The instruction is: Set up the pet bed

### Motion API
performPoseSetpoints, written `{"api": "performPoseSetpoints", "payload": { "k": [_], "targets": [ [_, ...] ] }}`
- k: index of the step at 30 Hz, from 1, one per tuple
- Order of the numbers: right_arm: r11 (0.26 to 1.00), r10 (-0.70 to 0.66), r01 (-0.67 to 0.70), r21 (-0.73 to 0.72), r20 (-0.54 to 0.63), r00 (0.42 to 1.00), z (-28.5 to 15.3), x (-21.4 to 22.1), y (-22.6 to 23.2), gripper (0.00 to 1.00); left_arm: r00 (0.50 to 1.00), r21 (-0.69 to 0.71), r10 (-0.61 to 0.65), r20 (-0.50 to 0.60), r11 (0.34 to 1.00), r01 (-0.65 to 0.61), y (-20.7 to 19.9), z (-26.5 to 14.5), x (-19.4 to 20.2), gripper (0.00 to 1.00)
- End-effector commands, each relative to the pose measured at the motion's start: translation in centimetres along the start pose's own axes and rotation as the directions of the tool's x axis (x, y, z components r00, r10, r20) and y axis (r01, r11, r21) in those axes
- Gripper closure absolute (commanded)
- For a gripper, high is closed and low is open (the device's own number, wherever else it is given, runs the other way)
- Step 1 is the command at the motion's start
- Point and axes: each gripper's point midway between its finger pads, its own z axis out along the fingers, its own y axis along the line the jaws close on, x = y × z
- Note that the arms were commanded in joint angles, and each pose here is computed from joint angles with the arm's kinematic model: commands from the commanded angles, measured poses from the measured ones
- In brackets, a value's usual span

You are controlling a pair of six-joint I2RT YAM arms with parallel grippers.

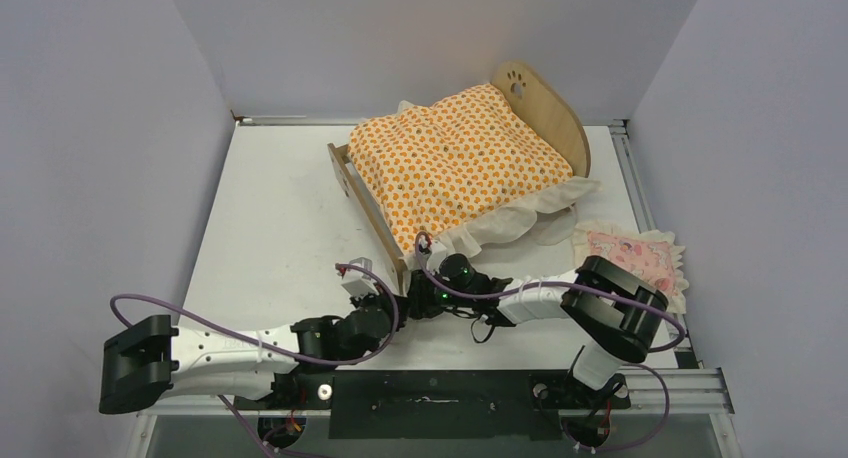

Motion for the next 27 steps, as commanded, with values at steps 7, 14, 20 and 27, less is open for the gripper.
{"api": "performPoseSetpoints", "payload": {
  "k": [7, 14, 20, 27],
  "targets": [
    [0.995, -0.081, 0.073, 0.074, 0.102, 0.992, -3.6, -3.5, 0.6, 0.64, 0.999, 0.008, -0.037, -0.024, 0.999, 0.037, -0.4, 0.3, 0.9, 1.00],
    [0.976, -0.163, 0.140, 0.164, 0.136, 0.977, -6.6, -5.1, 0.6, 0.64, 0.999, -0.028, -0.018, -0.038, 0.999, 0.017, -0.2, 0.8, 1.5, 1.00],
    [0.957, -0.251, 0.225, 0.182, 0.137, 0.958, -8.7, -4.2, 0.0, 0.62, 0.999, -0.037, 0.001, -0.049, 0.999, -0.003, -1.5, 1.6, 1.8, 1.00],
    [0.948, -0.253, 0.206, 0.244, 0.180, 0.951, -10.7, -3.1, -2.1, 0.61, 0.993, 0.004, 0.069, -0.097, 0.998, -0.069, -4.8, 3.2, 2.8, 0.83]
  ]
}}
